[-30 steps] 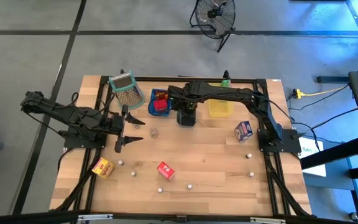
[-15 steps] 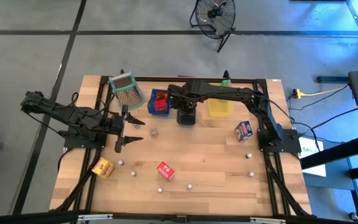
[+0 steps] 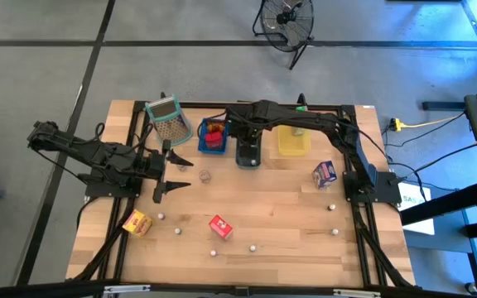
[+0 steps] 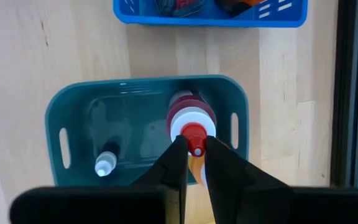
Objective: Pick & Place Kitchen Items
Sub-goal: Adjust the big red food coloring in the dark green bin
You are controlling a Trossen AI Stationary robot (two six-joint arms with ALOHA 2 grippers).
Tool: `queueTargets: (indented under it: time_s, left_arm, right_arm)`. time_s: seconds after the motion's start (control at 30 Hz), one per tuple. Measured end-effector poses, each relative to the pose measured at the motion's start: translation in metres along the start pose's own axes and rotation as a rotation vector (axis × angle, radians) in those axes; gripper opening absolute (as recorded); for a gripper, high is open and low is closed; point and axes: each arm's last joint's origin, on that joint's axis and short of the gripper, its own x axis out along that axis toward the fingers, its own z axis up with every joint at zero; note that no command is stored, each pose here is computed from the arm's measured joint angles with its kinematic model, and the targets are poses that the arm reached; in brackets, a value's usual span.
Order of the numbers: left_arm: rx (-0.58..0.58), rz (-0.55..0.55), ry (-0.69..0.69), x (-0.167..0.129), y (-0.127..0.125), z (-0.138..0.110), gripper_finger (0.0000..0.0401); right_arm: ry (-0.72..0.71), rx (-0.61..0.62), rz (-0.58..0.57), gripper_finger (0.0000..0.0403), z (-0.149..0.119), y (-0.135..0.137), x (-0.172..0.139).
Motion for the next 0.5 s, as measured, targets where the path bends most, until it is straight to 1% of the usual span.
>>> queueTargets:
  time_s: [0.13,0.5]
  left_arm:
    - [0.0,0.0,0.0,0.0,0.0,0.0,0.0278]
    - [0.0,0.0,0.0,0.0,0.0,0.0,0.0278]
  right_arm:
    - [-0.006,0.004,0.032,0.0043,-0.0002,-0.001,0.0002]
    - [-0.013,0.009,0.011,0.0043,0.0002,-0.0044,0.0006]
